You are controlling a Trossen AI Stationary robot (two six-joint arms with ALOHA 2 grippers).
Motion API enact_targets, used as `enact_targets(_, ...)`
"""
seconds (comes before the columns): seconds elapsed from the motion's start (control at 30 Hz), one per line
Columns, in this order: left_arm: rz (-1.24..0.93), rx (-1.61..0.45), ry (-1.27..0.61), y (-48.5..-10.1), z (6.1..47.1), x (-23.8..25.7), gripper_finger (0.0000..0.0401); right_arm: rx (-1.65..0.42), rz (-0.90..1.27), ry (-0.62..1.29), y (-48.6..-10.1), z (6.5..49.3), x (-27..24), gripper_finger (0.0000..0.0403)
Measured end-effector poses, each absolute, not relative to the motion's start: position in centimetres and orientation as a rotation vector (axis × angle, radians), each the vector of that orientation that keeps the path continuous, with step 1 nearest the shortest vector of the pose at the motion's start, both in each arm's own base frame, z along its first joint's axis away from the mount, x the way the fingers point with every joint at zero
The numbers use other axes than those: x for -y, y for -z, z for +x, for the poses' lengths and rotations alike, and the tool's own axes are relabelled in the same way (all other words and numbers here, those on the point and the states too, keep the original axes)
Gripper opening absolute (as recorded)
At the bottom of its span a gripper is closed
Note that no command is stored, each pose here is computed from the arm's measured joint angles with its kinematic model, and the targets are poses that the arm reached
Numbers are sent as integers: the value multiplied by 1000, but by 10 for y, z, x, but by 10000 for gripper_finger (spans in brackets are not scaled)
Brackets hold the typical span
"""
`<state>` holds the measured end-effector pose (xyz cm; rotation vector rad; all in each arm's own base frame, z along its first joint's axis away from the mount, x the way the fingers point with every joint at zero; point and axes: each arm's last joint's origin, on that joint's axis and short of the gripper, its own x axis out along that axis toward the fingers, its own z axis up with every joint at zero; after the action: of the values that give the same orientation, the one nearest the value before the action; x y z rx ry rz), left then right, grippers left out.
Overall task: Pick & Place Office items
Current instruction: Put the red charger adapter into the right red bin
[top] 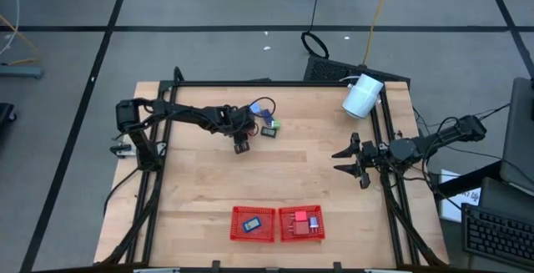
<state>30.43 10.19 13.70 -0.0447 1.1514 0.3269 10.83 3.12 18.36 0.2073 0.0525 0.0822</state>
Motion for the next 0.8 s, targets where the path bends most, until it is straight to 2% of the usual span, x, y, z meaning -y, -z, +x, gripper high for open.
enact_targets(0.27, -66, -1142, -405, -137, 307, -92, 128, -53, 216, -82, -184, 108, -31, 166)
enact_targets(0.57, -51, -1057, -213, -162, 311, -57, 121, -54, 229, -81, -184, 108, -31, 166)
enact_targets(0.8, 8, -885, -137, -190, 305, -52, 121, -54, 228, -80, -184, 108, -31, 166)
